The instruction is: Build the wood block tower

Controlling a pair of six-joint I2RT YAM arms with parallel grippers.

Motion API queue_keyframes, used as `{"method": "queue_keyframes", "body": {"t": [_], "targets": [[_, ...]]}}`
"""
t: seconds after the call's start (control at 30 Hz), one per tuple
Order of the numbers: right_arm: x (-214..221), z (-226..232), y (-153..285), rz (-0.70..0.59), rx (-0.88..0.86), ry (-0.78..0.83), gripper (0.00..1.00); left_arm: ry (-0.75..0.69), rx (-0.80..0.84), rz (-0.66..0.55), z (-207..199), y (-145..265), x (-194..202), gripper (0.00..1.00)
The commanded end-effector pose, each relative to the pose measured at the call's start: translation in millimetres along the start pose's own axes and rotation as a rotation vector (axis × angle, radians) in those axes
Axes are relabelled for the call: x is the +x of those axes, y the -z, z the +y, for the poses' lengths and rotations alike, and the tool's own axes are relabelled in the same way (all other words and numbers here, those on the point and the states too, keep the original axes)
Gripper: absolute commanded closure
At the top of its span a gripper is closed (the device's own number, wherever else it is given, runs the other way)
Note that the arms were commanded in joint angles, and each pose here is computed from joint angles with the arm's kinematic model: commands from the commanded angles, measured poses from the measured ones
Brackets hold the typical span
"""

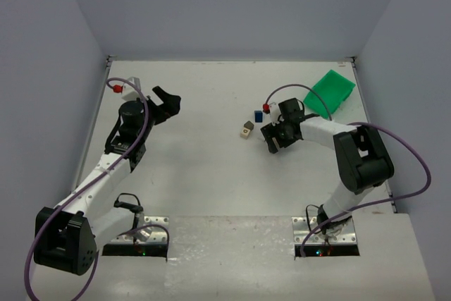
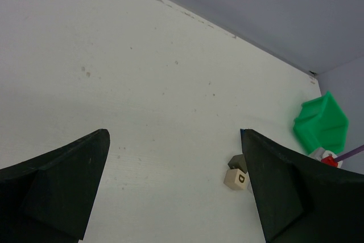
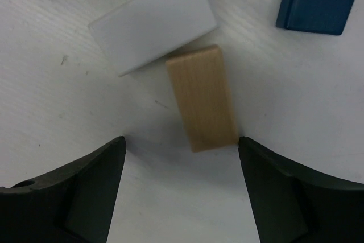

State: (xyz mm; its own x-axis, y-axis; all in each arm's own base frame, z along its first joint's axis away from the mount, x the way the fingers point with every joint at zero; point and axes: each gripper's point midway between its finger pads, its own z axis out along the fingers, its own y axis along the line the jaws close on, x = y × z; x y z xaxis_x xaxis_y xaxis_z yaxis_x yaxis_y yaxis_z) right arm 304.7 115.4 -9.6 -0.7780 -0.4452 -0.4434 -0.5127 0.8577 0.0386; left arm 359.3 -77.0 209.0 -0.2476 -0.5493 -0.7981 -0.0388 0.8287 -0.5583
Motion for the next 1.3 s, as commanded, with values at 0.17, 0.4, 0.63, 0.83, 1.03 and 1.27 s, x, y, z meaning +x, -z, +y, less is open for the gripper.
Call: {"method": "queue_keyframes", "body": {"t": [0.17,0.4,0.63,0.83,1.03,1.27], "targets": [[-21.2,-23.8,-5.9,-0.043,0.11,0.033,0.25,-0.011,0.066,-0.059,-19.7,1.2,-26.5,0.0],[-22.1,-15.2,-3.5,-0.053,0.061,0.052,0.61,-0.013,0.079,-0.054,-22.2,2.2,-26.0,0.0],[-49.4,21.4,33.6,-0.244,-0.097,0.121,0.89,-0.068,0.29,0.054,-58.3,10.2,-9.2,0.0],[-90.8,69.5,95.3,-0.685,-0.264,0.289,0.91,-0.148,0.66,0.204,-121.3,38.6,20.8,0.0],[-99.8,99.0,122.2,-0.879,-0.305,0.42,0.91,-0.177,0.715,0.319,-174.3,45.2,62.0,0.0],[-110.7,113.5,128.8,-0.964,-0.255,0.498,0.91,-0.19,0.639,0.364,-199.8,34.3,96.5,0.1]]}}
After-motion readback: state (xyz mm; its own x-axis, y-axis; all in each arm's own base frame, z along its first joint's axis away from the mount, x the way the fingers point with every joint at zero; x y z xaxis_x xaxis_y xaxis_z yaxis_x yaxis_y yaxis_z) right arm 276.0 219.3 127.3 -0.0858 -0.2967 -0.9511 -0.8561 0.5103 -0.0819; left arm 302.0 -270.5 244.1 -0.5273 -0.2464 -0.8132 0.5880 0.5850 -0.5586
